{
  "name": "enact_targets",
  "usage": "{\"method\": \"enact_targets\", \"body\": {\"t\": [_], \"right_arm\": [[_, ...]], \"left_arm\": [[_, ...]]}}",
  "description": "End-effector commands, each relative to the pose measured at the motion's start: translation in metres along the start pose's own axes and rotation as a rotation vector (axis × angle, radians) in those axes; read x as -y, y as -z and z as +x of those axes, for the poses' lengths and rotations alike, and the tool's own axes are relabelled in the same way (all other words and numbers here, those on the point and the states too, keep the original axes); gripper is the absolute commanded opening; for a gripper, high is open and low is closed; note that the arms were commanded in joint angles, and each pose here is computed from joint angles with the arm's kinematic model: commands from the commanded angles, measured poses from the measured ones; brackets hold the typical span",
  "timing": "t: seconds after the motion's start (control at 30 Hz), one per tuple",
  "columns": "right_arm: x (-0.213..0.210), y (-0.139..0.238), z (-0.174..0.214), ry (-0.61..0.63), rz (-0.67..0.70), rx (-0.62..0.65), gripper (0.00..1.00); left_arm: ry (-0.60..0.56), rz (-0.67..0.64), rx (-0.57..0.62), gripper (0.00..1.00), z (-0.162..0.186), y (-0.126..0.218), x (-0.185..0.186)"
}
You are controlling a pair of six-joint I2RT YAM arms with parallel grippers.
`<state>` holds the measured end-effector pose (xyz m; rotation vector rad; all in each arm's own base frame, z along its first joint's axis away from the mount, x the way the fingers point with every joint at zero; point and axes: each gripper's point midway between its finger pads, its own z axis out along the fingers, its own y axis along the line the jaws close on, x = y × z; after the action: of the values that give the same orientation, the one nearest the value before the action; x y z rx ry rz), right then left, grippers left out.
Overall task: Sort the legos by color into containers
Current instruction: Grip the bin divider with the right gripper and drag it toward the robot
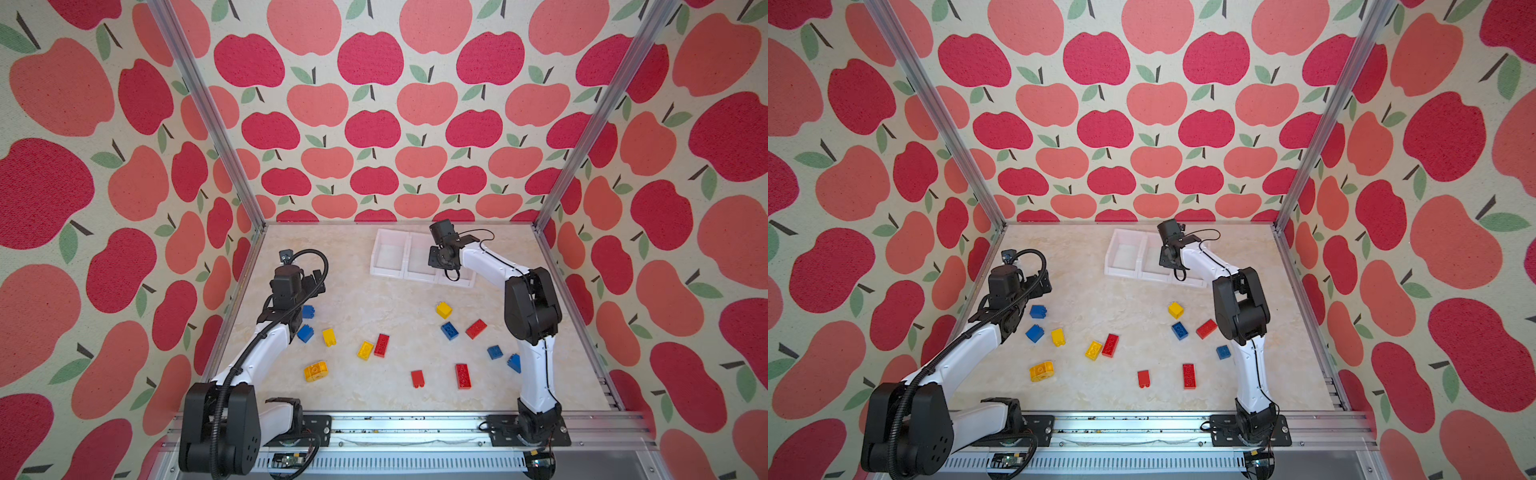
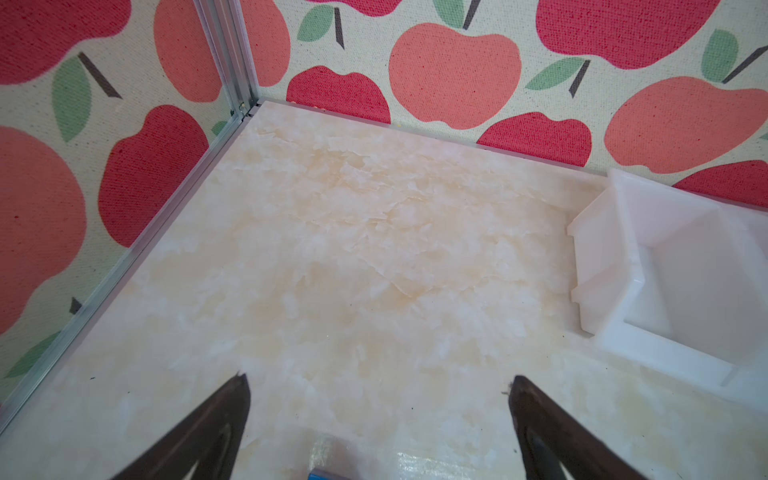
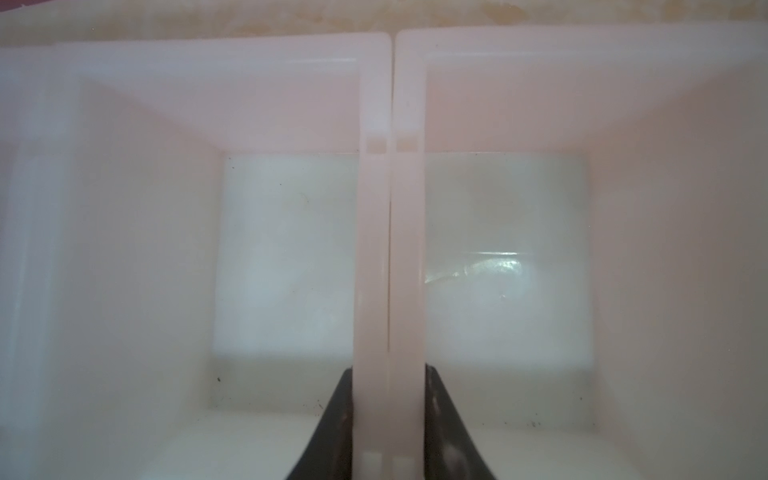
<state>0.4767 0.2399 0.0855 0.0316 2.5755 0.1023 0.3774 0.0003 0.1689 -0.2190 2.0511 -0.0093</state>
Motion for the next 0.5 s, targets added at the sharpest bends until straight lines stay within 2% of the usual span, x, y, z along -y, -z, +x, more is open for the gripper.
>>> {"method": "enact_targets", "body": {"t": [0.0,0.47], "right_arm": [[-0.027,-0.006,0.028,0.075,-0.053,-0.075,0.00],[-0.077,0.015,0.084,0.143,-0.076,-0.120,0.00]], "left_arm": [[0.016,-0.005,-0.032,0.99,0.013,0.007,-0.002],[0.022,-0.007,-0.018,0.99,0.010,0.017,-0.002]]}}
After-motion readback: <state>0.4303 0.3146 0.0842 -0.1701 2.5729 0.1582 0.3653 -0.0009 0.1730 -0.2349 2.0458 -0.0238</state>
